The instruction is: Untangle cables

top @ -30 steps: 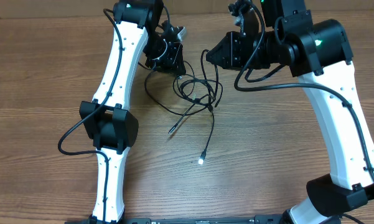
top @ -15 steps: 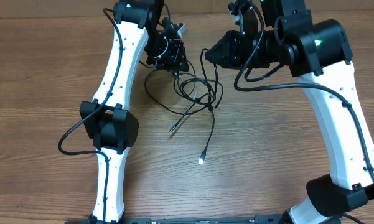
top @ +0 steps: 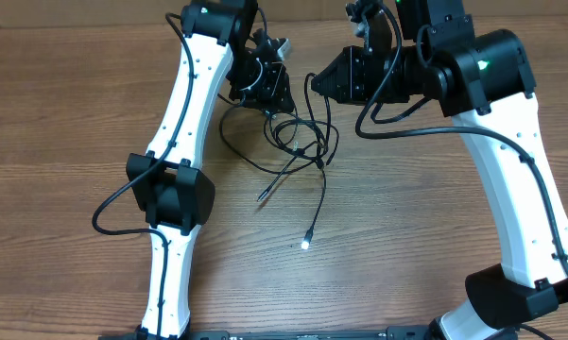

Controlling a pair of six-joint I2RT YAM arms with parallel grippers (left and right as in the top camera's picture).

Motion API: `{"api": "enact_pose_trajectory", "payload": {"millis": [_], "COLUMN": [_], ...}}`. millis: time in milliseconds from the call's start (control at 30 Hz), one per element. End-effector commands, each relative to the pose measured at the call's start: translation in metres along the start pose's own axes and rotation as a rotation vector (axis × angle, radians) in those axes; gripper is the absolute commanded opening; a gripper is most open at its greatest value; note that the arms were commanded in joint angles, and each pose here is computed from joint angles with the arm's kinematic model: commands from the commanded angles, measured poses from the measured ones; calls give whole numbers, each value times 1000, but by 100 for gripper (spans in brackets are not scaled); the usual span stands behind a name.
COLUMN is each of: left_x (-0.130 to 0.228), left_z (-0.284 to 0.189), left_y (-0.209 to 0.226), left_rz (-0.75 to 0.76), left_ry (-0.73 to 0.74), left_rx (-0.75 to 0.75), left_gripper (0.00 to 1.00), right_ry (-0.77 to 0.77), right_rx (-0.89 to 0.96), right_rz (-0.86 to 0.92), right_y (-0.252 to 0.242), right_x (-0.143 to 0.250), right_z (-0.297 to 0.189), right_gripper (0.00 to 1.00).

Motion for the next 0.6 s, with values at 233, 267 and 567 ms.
{"api": "enact_pose_trajectory", "payload": {"millis": [233, 267, 567], "left_x": [2, 2, 4], "left_z": [6, 6, 7], "left_y": [1, 1, -1], "left_rz": [-9, -10, -8], "left_ry": [17, 18, 26], "left_rx": [-16, -16, -17], "left_gripper": [36, 36, 36], "right_ry": [-48, -48, -66], "right_rx": [-15, -15, -17], "right_rz": [-35, -35, -47], "right_y": [12, 12, 12], "right_x": [-4, -4, -8], "right_z": [-17, -17, -17], "right_gripper": [4, 4, 4]}}
Point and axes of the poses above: each gripper's point midway between its finger pads, its own z axis out along the fingers, its own y axis along the line the jaws close on, x = y × z, the point moved 5 cm from there along -z, back along the fingers, and after that the axes turned 11 degrees about -z, right-handed, at the moved point
